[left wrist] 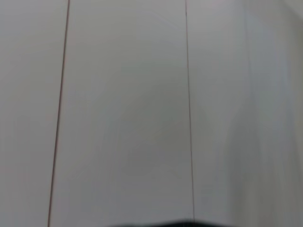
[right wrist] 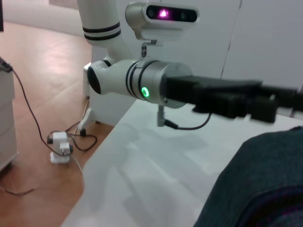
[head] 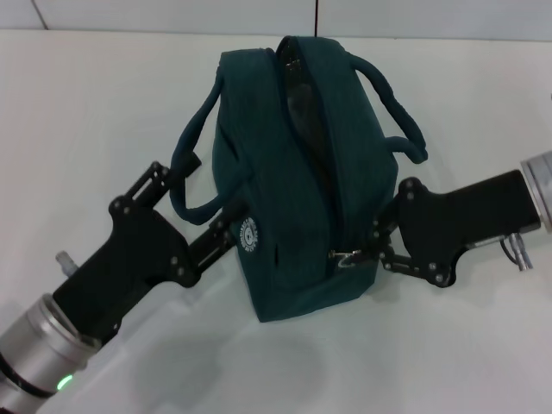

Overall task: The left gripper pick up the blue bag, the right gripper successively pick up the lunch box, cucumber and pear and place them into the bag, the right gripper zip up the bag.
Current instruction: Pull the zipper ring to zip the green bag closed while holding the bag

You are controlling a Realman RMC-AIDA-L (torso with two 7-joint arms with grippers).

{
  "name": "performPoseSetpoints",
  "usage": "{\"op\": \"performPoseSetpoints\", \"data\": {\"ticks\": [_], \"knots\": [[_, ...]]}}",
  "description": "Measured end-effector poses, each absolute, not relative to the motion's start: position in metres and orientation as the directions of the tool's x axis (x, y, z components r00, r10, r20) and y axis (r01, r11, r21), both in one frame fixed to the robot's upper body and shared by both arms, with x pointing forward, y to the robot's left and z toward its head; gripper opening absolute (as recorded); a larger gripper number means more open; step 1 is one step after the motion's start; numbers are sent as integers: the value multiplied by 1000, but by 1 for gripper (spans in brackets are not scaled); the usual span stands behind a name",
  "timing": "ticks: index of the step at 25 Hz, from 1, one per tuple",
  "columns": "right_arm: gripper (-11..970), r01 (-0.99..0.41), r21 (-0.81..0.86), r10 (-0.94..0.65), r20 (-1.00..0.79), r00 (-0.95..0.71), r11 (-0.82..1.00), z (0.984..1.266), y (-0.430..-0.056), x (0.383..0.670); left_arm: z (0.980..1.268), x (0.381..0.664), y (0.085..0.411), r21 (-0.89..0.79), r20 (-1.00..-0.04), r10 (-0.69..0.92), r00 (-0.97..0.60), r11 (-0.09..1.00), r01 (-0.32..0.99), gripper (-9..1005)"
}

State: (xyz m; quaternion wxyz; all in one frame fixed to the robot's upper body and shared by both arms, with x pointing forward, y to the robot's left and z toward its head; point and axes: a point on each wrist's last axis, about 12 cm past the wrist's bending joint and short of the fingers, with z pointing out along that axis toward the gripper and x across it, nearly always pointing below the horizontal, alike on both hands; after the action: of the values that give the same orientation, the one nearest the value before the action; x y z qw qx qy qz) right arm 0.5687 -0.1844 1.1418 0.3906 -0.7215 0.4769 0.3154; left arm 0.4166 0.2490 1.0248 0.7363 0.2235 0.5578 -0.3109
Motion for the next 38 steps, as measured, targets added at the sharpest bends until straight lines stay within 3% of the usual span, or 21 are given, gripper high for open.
{"op": "performPoseSetpoints", "data": {"ticks": [11,16,25,31,38], "knots": [[33,-871,-405,-390,-781,488,-279,1160,-175,574,1016,392,260,-85,-970,-220,101,700,709,736],[33,-834,-459,-367,-751,549,-307,1172,-166,578,1011,389,255,-123,-976,-217,22,628,768,736],[33,-823,-484,-372,-735,567,-299,1174,-155,584,1005,411,240,-188,-979,-175,-106,558,808,735],[33,-818,-493,-370,-730,575,-297,1174,-155,584,1004,420,239,-182,-981,-157,-110,575,798,735],[33,-823,-497,-363,-739,568,-276,1174,-157,584,1004,429,241,-165,-985,-137,-103,605,779,615]]}}
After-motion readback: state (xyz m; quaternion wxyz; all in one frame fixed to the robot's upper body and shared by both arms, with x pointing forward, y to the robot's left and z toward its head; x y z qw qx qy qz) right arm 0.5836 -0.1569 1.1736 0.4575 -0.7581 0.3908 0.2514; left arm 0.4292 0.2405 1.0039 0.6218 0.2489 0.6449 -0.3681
